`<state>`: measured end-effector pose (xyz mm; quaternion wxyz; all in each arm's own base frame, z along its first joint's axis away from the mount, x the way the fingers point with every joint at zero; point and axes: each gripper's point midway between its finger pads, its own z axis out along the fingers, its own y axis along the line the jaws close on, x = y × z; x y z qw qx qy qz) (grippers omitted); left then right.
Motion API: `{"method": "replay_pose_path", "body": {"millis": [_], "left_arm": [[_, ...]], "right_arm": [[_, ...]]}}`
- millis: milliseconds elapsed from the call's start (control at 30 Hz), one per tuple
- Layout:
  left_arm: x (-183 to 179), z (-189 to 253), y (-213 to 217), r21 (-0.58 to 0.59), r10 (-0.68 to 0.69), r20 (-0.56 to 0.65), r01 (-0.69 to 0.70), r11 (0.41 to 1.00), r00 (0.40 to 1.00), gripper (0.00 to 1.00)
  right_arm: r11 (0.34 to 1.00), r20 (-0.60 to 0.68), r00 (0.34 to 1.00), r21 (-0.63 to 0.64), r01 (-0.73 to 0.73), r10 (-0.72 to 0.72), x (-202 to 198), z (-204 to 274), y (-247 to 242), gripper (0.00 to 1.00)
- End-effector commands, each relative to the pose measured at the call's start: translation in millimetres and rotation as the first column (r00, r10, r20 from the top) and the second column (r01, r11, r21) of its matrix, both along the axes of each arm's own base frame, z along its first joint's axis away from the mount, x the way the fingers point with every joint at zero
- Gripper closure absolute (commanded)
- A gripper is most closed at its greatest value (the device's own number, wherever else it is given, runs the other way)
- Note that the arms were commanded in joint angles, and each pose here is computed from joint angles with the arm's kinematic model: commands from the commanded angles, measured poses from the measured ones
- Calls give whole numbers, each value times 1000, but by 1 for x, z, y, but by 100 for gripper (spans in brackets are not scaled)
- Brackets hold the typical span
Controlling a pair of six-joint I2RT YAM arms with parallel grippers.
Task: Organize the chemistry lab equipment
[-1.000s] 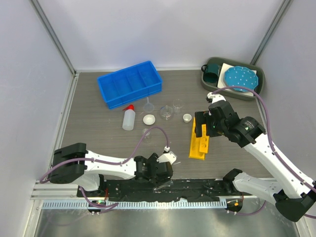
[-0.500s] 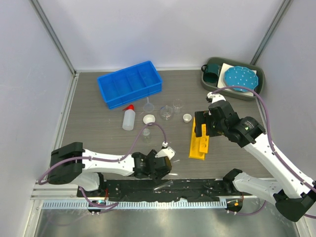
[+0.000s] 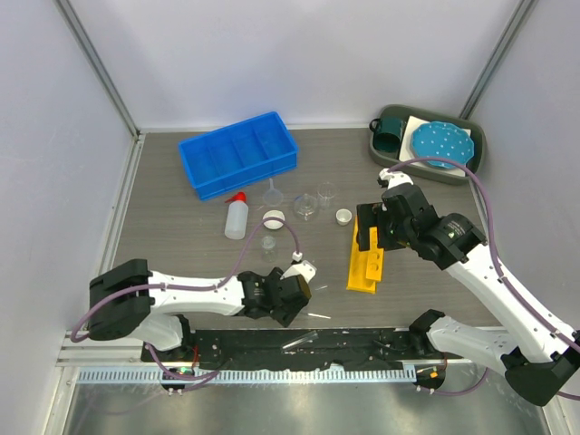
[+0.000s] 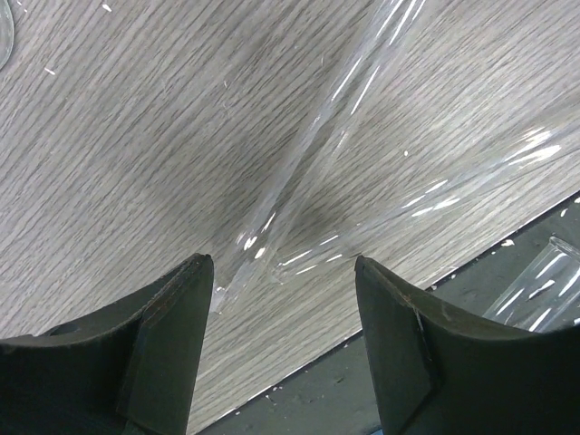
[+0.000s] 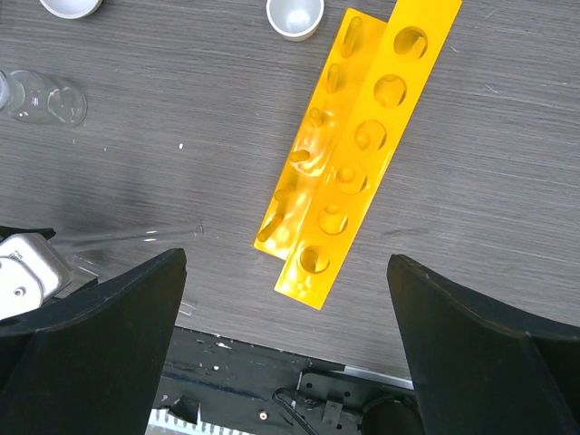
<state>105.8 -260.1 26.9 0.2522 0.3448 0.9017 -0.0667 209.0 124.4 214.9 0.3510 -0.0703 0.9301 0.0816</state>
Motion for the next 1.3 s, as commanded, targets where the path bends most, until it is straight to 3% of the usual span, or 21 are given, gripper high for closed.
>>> {"method": "replay_pose_path", "body": {"millis": [0,333,1067,1267], "left_arm": [[6,14,-19,-44,-31,15,32,999,999,32],[16,35,-31,-66,-45,37,47,997,998,32],[30,-1,-28,-28,-25,-49,24,999,998,36],[24,-13,-25,-17,-16,-83,14,1000,996,46]], "right_arm": [[1000,27,999,10,-17,16,5,5,4,2],[1000,26,999,6,-19,19,5,4,5,2],[1000,41,999,0,-24,24,3,4,5,2],[1000,45,999,4,-24,24,1,4,4,2]]}}
